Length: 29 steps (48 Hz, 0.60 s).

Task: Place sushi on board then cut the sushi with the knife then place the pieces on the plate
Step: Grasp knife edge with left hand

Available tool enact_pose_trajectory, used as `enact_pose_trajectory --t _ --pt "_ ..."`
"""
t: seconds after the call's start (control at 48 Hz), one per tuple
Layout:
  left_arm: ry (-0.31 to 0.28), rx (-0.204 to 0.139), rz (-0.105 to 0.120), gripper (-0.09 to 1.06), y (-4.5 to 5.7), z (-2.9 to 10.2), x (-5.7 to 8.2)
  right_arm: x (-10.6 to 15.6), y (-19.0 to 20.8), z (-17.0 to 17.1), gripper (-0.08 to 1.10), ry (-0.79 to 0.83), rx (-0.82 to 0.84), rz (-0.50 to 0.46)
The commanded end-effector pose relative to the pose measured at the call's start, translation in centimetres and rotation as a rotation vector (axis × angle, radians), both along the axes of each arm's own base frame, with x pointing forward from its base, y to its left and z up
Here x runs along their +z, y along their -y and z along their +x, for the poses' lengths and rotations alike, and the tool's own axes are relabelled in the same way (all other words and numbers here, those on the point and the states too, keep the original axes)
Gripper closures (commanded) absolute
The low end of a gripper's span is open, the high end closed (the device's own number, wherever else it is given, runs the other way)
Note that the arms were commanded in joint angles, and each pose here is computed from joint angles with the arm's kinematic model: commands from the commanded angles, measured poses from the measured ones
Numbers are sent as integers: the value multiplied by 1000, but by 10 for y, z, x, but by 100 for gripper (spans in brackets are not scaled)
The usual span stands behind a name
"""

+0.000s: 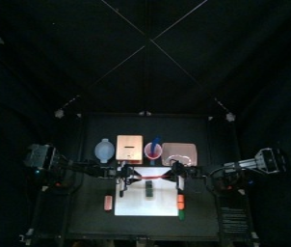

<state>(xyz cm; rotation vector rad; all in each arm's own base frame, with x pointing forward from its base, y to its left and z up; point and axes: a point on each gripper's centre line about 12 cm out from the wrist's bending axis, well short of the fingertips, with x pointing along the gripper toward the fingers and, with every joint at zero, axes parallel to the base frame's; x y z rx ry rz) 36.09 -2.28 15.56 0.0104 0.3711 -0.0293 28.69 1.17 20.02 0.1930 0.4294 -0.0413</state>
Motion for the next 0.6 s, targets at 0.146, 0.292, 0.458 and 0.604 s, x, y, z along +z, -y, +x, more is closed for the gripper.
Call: enact_pose_trajectory --t 0.146,0.292,0.458,0.604 --pt "29 4 -1 34 -1 5 8 12 0 5 70 43 -1 0" --pt "14 4 0 37 -1 3 3 12 0 5 70 43 -1 1" --pt "5 3 3 50 -1 2 0 12 0 5 70 44 -1 1" --pt "9 4 2 58 -1 3 1 11 -1 5 70 41 -1 3"
